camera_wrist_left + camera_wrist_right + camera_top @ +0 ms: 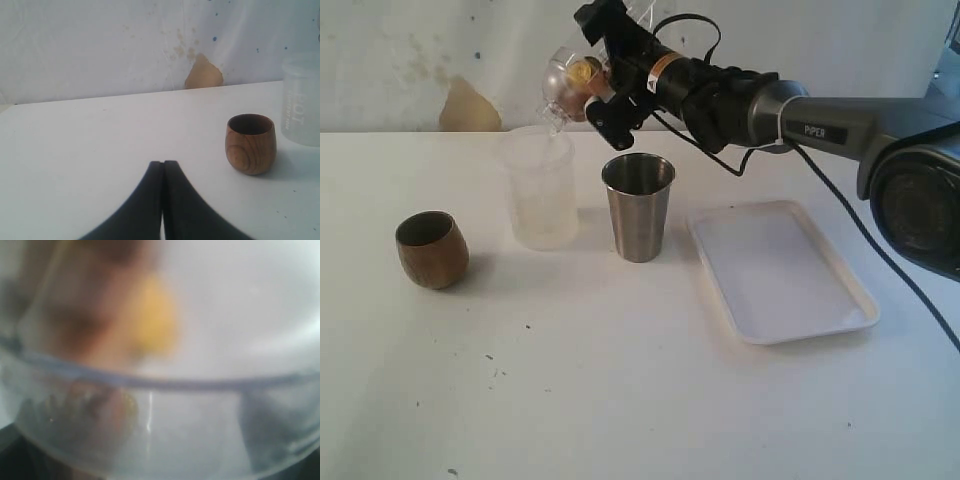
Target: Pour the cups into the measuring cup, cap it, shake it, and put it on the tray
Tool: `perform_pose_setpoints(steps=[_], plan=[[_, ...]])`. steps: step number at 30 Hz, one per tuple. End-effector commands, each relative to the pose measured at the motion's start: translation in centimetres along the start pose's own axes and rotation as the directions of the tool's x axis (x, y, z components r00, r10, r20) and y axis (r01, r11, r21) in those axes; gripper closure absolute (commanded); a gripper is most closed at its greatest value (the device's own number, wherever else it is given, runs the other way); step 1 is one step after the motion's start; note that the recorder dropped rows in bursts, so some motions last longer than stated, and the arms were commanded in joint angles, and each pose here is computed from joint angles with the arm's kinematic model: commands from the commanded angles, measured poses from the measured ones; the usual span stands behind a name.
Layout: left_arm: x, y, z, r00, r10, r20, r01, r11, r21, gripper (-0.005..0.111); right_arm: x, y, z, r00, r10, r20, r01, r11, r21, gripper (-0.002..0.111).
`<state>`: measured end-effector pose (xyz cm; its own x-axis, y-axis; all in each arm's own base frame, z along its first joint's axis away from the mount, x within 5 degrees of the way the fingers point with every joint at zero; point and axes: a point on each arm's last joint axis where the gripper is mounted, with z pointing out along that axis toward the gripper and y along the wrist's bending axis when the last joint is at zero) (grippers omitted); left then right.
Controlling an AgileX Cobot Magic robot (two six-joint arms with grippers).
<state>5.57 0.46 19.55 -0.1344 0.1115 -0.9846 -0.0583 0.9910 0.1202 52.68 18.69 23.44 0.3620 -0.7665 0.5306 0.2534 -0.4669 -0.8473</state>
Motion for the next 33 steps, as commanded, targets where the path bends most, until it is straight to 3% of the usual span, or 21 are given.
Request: perform_pose_setpoints(steps=[1, 33], plan=[[0.07, 0.01, 0.01, 1.0, 0.006, 0.011, -0.006, 1.0, -0.004, 0.107, 0.81, -1.29, -0.08, 1.0, 0.004, -0.031, -0.002, 0.997, 0.072, 0.108], [0.07, 0.01, 0.01, 1.0, 0.006, 0.011, -0.006, 1.0, -0.004, 0.107, 0.85, -1.47, -0.1, 0.999, 0.006, -0.035, -0.003, 0.996, 0.092, 0.108]])
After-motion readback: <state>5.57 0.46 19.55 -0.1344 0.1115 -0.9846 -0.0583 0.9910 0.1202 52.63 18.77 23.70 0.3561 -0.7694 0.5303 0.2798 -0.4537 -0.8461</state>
